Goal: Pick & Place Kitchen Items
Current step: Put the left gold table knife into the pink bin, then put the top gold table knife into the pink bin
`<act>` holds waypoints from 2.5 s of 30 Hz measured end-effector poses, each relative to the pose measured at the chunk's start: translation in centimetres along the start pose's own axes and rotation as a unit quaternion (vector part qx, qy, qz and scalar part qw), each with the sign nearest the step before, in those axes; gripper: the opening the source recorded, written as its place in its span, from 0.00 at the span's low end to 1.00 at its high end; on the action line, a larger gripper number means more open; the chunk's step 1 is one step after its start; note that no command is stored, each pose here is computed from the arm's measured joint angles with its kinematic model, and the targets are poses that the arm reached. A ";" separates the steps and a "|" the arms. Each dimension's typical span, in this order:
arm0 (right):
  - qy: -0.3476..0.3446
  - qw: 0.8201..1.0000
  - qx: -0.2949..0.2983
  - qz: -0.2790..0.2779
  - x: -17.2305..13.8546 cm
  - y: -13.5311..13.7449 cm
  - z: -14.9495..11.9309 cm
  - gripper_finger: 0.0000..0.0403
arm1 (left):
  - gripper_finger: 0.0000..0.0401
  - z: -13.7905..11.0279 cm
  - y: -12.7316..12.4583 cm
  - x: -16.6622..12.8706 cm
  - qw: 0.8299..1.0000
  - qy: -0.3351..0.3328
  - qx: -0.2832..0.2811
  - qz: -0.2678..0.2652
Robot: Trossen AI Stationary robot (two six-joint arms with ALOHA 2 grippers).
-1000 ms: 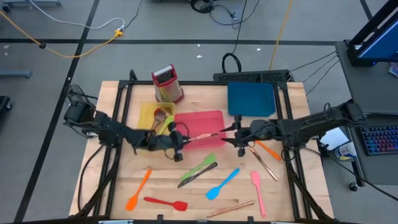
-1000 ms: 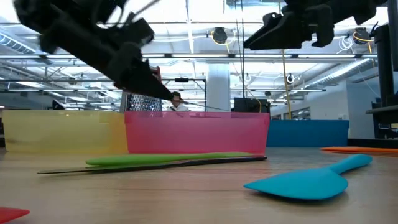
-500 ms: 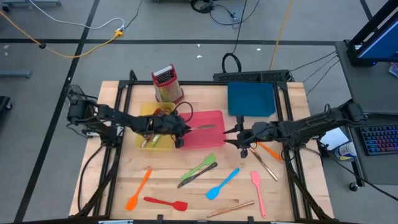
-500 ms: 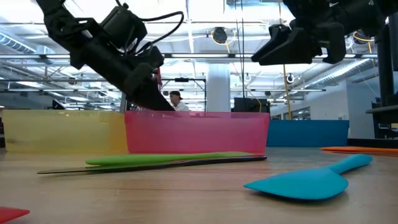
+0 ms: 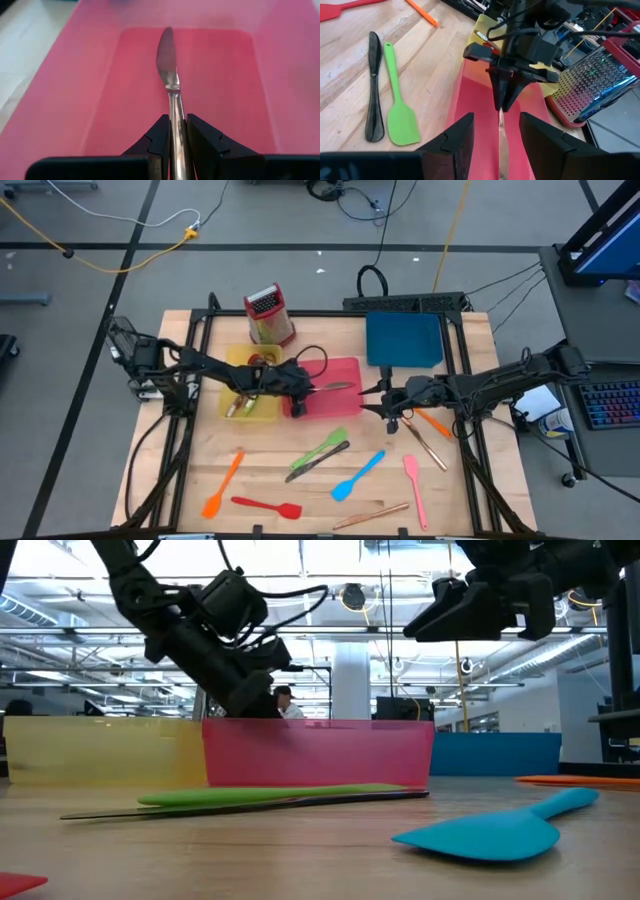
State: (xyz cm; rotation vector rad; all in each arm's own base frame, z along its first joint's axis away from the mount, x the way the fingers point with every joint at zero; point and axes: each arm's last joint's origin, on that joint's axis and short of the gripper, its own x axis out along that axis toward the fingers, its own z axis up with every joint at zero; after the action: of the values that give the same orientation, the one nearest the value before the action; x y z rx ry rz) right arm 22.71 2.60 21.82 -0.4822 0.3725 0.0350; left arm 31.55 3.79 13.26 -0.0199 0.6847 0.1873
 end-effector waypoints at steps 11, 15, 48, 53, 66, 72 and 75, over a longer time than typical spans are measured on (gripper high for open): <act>0.001 1.000 0.000 0.001 0.0 0.0 0.0 0.37 | 0.14 -0.4 1.2 0.1 0.999 0.042 -0.004 0.016; 0.001 1.000 0.000 0.002 0.0 0.0 0.0 0.37 | 0.15 -0.4 1.2 0.1 0.999 0.043 0.016 0.017; 0.088 0.965 0.246 0.017 -0.2 0.8 -1.5 0.37 | 0.29 3.5 1.4 -2.7 0.994 -0.094 0.042 0.025; 0.112 0.955 0.275 -0.007 -0.5 1.9 -1.6 0.37 | 0.29 4.4 1.4 -3.9 0.991 -0.119 0.055 0.028; 0.200 0.913 0.356 0.016 -2.7 6.5 -2.0 0.37 | 0.29 4.6 1.4 -4.1 0.988 -0.129 0.073 0.032; 0.300 0.861 0.409 0.029 -4.9 8.9 -3.1 0.37 | 0.29 5.3 1.5 -4.3 0.984 -0.162 0.055 0.040; 0.337 0.828 0.447 0.040 -5.8 9.9 -3.3 0.37 | 0.29 5.7 1.5 -4.4 0.980 -0.186 0.050 0.041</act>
State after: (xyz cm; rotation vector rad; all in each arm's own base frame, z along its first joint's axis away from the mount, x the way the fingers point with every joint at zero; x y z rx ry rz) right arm 15.00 10.15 16.74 0.4898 1.0391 -0.2327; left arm 31.48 4.99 20.55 0.1375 0.3214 0.2284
